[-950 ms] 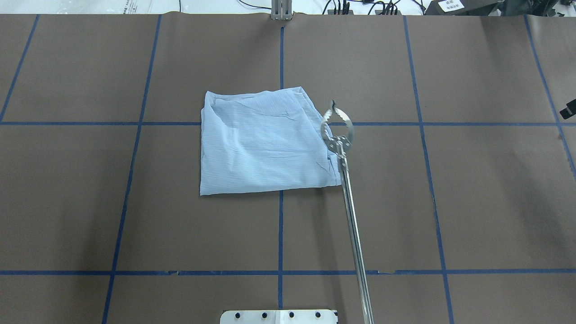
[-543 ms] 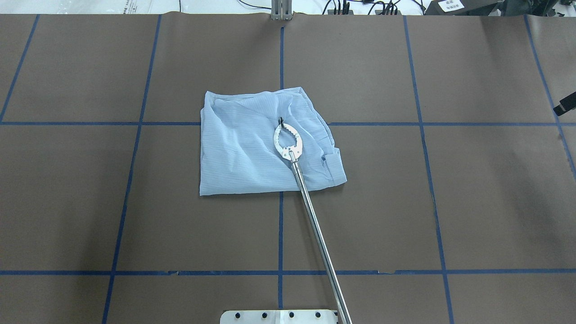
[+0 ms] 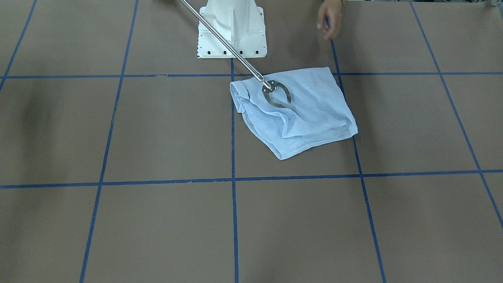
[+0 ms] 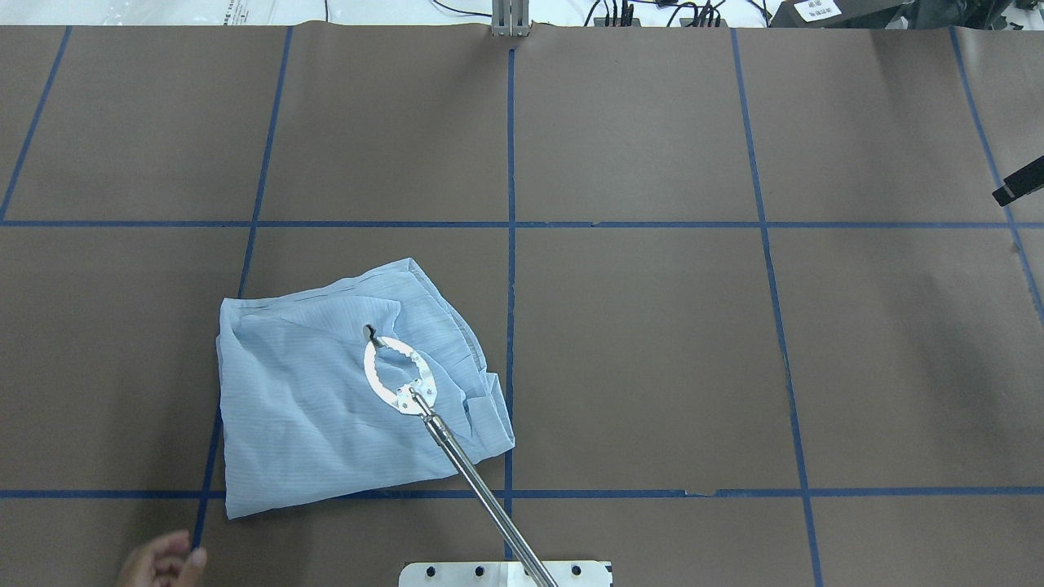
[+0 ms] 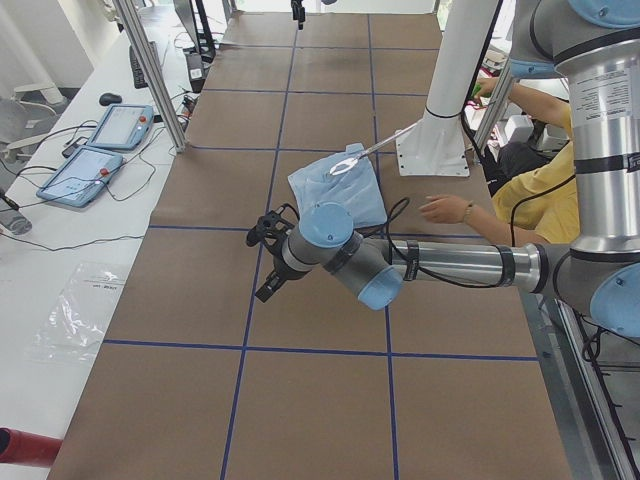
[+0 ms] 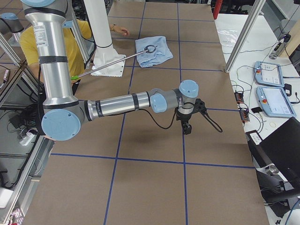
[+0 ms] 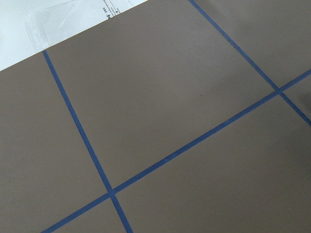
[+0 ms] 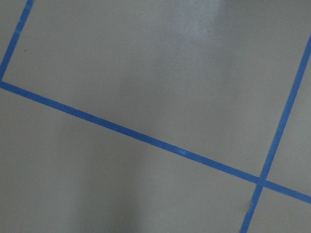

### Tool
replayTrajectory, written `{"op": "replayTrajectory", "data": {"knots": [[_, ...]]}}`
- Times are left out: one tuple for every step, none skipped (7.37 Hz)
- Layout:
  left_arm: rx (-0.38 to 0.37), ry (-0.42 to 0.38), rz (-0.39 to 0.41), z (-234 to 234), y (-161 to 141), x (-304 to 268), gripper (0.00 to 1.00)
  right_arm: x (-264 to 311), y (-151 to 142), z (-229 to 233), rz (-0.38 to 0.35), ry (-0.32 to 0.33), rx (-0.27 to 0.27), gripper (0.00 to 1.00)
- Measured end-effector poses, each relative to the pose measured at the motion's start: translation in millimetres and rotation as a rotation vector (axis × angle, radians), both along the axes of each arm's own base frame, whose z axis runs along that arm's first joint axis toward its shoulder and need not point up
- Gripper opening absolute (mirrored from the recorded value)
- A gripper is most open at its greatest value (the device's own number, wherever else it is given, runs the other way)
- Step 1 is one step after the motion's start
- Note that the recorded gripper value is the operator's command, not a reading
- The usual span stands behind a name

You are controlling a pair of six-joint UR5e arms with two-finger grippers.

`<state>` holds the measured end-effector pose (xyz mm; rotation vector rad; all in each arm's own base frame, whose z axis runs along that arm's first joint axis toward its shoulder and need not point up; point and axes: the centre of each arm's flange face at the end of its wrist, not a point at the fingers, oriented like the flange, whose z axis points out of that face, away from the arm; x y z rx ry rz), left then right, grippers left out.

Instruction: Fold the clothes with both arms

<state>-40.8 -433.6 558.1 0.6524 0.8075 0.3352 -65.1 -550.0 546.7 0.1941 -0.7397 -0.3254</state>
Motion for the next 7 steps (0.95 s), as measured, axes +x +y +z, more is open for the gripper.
{"op": "replayTrajectory", "data": {"knots": [[0.000,0.000,0.000,0,-1,0,1.00,-2,0,-2,-0.004,-0.003,0.013,1.00],[0.003,-0.001,0.001,1,-1,0,1.00,-4,-2,0,-0.007,-0.009,0.040,1.00],[0.005,-0.001,0.001,2,-2,0,1.00,-5,-4,5,-0.008,-0.015,0.063,1.00],[0.006,-0.001,0.001,2,-2,1,1.00,-5,-5,11,-0.008,-0.020,0.076,1.00],[0.008,0.000,0.002,1,-2,1,1.00,-6,-6,13,-0.006,-0.022,0.079,1.00],[0.008,-0.001,0.003,2,-3,1,1.00,-6,-7,15,-0.005,-0.023,0.077,1.00],[0.008,-0.002,0.003,3,-3,1,1.00,-6,-7,15,-0.004,-0.023,0.076,1.00]]}}
